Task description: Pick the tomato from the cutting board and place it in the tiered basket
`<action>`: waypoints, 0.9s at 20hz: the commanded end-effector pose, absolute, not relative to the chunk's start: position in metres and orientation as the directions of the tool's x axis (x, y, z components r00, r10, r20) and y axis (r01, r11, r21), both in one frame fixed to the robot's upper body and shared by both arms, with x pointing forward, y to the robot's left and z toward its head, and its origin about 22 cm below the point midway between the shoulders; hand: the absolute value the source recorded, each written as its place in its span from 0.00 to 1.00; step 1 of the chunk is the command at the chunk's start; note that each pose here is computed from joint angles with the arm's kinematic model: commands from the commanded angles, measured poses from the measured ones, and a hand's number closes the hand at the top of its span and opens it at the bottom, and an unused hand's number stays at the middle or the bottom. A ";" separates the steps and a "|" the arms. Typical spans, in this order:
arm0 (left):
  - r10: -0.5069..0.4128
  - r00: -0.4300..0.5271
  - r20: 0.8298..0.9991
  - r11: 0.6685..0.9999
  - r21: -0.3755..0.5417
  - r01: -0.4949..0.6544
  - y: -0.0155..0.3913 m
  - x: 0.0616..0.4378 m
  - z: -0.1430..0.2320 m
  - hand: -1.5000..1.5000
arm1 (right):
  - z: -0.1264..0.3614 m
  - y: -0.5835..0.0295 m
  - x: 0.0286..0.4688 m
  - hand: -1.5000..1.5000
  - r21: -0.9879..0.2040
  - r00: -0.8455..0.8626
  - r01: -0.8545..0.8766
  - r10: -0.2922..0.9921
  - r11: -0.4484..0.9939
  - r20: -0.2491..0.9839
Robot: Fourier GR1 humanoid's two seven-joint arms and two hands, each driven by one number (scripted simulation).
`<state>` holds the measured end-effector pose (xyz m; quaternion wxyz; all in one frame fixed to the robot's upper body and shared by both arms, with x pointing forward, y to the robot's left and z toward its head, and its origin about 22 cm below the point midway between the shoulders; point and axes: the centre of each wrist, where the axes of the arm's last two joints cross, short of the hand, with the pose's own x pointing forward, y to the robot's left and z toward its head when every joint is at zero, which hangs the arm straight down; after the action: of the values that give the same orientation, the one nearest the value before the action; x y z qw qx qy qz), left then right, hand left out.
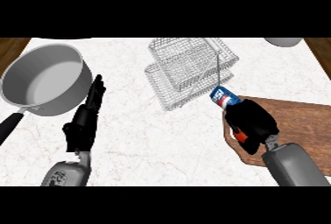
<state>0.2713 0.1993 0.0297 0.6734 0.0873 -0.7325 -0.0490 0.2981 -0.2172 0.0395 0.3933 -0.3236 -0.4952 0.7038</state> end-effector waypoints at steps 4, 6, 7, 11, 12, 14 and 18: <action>-0.195 -0.085 0.977 0.980 0.191 -0.058 0.204 0.276 0.039 0.50 | 0.086 -0.083 0.262 1.00 -0.977 -0.294 -0.132 0.948 -0.169 -0.124; -0.196 -0.089 0.976 0.978 0.189 -0.082 0.221 0.268 0.032 0.50 | 0.107 -0.079 0.242 1.00 -0.985 -0.257 -0.095 0.960 -0.142 -0.113; -0.185 -0.083 0.979 0.982 0.181 -0.061 0.202 0.267 0.022 0.50 | 0.125 -0.072 0.241 1.00 -0.990 -0.237 -0.054 0.965 -0.131 -0.115; -0.199 -0.074 0.977 0.979 0.194 -0.069 0.205 0.281 0.042 0.50 | 0.192 -0.075 0.224 1.00 -0.996 -0.218 0.041 0.973 -0.073 -0.080; -0.198 -0.085 0.976 0.979 0.194 -0.057 0.205 0.272 0.023 0.50 | 0.197 -0.070 0.213 1.00 -0.995 -0.205 0.053 0.975 -0.080 -0.089; -0.188 -0.093 0.978 0.982 0.185 -0.041 0.192 0.269 0.037 0.50 | 0.236 -0.088 0.214 1.00 -0.996 -0.190 0.089 0.981 -0.021 -0.038; -0.194 -0.098 0.976 0.981 0.190 -0.047 0.205 0.272 0.040 0.50 | 0.275 -0.085 0.218 1.00 -0.995 -0.163 0.097 0.986 -0.001 -0.017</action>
<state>0.2734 0.1990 0.0326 0.6701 0.0833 -0.7358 -0.0511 0.2259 -0.0855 0.2357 0.4261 -0.4678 -0.5644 0.5301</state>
